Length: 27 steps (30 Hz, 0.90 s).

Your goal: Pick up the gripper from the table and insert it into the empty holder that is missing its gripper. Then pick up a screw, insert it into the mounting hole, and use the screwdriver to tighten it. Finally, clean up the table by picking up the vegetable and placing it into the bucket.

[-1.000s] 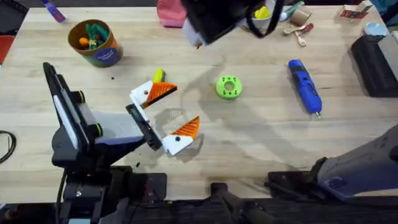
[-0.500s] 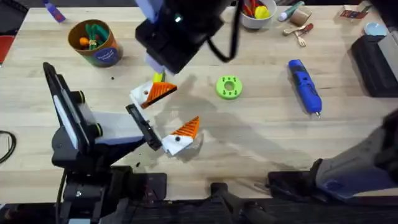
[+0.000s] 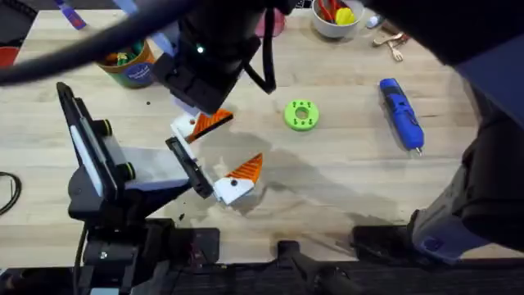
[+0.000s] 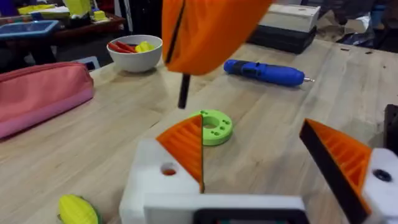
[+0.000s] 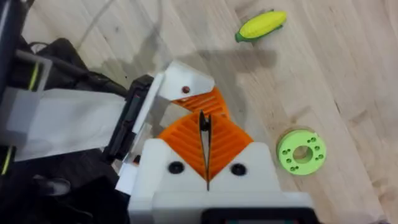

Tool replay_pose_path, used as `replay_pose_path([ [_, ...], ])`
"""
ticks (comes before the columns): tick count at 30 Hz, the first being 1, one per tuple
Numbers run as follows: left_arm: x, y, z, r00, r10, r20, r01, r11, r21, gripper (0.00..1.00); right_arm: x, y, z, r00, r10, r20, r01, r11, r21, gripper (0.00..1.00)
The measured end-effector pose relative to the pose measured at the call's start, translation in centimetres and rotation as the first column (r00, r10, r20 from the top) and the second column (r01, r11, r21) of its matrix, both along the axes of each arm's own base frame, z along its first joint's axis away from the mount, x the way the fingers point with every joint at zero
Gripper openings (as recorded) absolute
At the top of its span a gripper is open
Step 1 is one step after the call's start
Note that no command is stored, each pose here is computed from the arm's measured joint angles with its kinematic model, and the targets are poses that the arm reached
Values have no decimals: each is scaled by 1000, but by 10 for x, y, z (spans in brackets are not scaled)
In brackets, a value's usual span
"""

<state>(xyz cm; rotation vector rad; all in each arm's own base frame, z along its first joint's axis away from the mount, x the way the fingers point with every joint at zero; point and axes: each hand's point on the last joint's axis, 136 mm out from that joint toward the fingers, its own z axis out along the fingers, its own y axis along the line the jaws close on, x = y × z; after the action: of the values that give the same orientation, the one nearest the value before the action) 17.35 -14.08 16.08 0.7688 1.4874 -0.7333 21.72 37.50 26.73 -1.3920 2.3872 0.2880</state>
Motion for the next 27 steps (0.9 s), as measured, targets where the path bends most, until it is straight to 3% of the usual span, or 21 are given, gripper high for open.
replay_pose_path([
  [8, 0, 0, 0, 1000, 0, 0, 0, 1000, 0, 987, -13, 7, 0, 996, 84, 17, -84, 996, -11, 6],
  [27, 0, 0, 0, 1000, 0, 0, 0, 1000, 0, 985, -6, 19, -21, 993, 115, 11, -115, 992, -43, 6],
])
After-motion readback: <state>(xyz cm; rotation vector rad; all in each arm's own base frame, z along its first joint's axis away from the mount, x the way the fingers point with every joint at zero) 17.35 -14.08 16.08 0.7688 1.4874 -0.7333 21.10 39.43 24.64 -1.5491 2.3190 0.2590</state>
